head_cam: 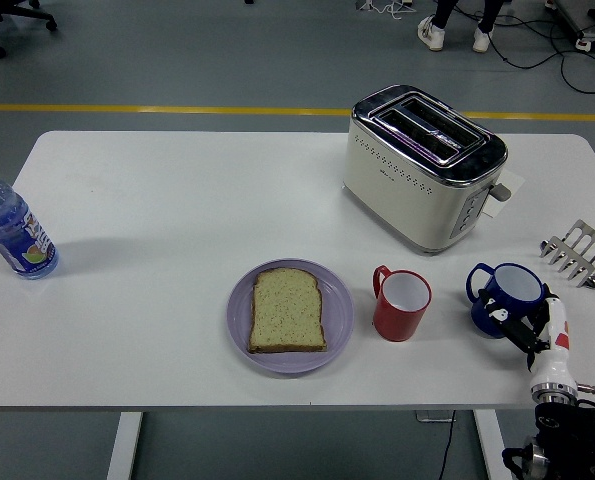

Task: Pick up the cup,pour liquid into bread,place the cup on the desk

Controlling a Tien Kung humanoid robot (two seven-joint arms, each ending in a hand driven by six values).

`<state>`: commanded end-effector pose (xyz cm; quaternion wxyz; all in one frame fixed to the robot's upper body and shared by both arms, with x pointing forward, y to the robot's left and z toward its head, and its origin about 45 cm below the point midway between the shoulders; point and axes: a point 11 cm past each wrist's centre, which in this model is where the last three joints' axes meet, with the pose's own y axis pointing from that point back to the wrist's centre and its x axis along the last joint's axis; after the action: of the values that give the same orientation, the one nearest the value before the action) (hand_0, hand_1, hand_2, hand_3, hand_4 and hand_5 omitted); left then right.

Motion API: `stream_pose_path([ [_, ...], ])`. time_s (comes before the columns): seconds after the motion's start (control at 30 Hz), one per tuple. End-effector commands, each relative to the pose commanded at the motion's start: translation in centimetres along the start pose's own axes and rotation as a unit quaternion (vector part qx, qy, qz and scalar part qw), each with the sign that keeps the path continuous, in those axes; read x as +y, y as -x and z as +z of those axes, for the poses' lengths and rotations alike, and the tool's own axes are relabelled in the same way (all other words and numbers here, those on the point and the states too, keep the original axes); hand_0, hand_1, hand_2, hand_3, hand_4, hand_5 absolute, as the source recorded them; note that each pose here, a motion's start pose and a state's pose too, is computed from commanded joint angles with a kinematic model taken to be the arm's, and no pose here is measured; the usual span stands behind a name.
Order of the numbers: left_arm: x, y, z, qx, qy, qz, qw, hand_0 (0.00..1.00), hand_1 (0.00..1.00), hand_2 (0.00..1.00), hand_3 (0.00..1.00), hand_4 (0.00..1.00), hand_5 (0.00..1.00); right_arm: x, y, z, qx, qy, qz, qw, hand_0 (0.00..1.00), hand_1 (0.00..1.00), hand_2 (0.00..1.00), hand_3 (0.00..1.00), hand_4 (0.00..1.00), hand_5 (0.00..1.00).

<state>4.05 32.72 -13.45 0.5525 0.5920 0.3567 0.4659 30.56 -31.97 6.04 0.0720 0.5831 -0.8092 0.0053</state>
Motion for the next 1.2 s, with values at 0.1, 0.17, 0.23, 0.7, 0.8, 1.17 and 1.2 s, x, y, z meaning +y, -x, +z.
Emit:
stream_pose_path([
  [0.1,0.0,0.0,0.0,0.001,0.0,0.0,1.0,0.635,0.646,0.657,0.553,0.324,0.836,-0.1,-0.1,-0.4,-0.003,-0.007,0.005,1.0,0.54,0.484,0.548,0.611,0.811,0.047],
  [0.17,0.0,0.0,0.0,0.001,0.0,0.0,1.0,0.635,0.646,0.657,0.553,0.324,0.836,-0.2,-0.2,-0.9,-0.005,-0.014,0.007,1.0,0.54,0.484,0.548,0.611,0.811,0.047],
  [0.23,0.0,0.0,0.0,0.001,0.0,0.0,1.0,0.635,0.646,0.657,0.553,0.324,0.836,-0.4,-0.3,-1.6,-0.005,-0.027,0.012,1.0,0.54,0.484,0.548,0.611,0.811,0.047],
  [0.7,0.0,0.0,0.0,0.002,0.0,0.0,1.0,0.635,0.646,0.657,0.553,0.324,0.835,-0.9,-0.9,-9.0,0.02,-0.094,0.015,0.995,0.324,0.343,0.509,0.535,0.735,0.002],
  [0.8,0.0,0.0,-0.1,0.002,-0.001,0.0,1.0,0.635,0.646,0.657,0.553,0.324,0.835,-0.9,-0.8,-10.5,0.027,-0.091,0.011,0.995,0.324,0.343,0.509,0.535,0.735,0.002],
  [1.17,0.0,0.2,-0.6,0.001,-0.006,-0.002,1.0,0.636,0.646,0.657,0.554,0.323,0.836,-0.5,0.9,-14.9,0.095,-0.08,-0.018,0.992,0.318,0.284,0.488,0.538,0.702,0.002],
  [1.2,0.0,0.2,-0.7,0.001,-0.007,-0.002,1.0,0.636,0.646,0.657,0.554,0.323,0.836,-0.4,1.1,-15.0,0.097,-0.079,-0.022,0.992,0.318,0.284,0.488,0.538,0.702,0.002],
])
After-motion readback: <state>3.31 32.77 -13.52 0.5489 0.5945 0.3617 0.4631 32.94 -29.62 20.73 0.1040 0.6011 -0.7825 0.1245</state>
